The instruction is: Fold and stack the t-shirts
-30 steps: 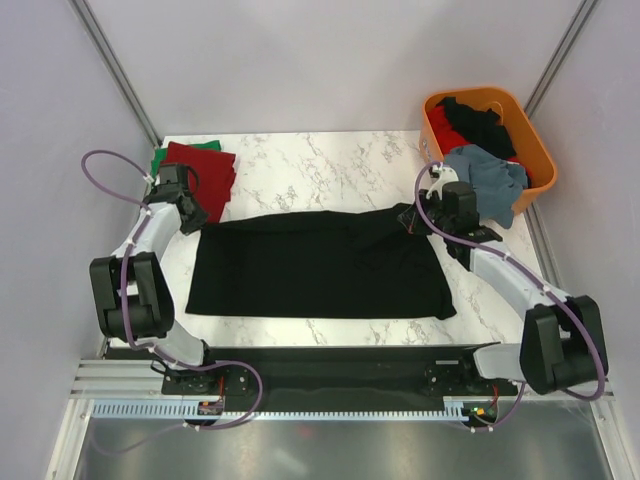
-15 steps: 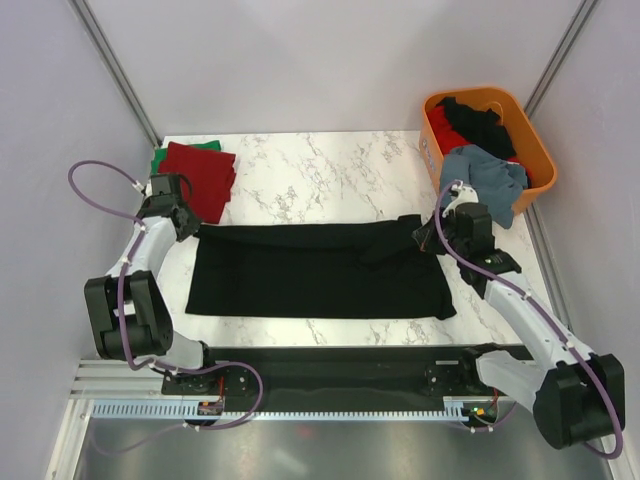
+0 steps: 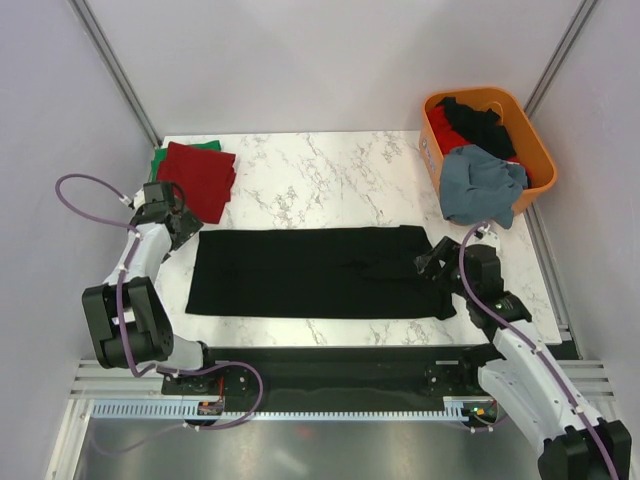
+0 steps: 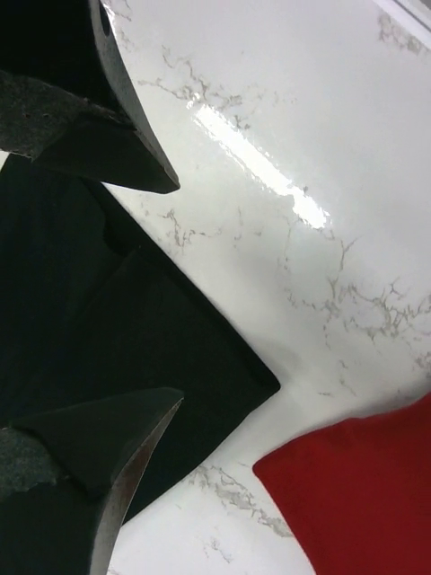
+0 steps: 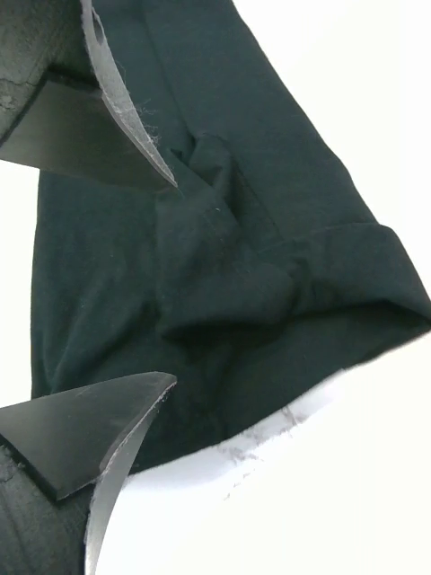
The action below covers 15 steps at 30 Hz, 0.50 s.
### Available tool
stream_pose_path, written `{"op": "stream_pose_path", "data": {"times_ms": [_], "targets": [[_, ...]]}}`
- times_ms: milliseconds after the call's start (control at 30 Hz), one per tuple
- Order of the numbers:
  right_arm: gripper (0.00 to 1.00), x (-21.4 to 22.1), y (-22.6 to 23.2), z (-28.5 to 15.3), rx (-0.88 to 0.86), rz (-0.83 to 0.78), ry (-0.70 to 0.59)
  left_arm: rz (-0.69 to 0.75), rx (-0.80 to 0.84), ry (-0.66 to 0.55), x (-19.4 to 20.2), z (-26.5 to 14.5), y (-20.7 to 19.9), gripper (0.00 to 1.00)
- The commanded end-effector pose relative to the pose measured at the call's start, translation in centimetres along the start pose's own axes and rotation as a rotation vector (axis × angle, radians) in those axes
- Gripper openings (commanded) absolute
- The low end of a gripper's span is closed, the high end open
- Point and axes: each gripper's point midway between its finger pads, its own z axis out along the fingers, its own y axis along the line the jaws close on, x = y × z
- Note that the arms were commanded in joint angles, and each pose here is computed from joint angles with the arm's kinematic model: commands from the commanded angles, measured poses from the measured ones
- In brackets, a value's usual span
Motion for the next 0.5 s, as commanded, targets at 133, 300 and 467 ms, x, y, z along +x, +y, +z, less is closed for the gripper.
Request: {"op": "stream_pose_path", "data": {"times_ms": [133,300,467], "targets": [[0.85,-2.0,2.5,-0.4,-0.030,0.029,-0.005,0.014,0.038,-0.078,-1.6,-2.6,-0.9,0.92],[0.85,1.0,5.6,0.9,-0.055,0.003,0.093,0.224,0.175,-0.077,2.8,-5.2,-7.1,0.91],[0.86,6.0,5.1,4.1,0.078,0.001,0.271,0.305,0.197,0.092,9.3,-3.8,-8.2,0.88]]}}
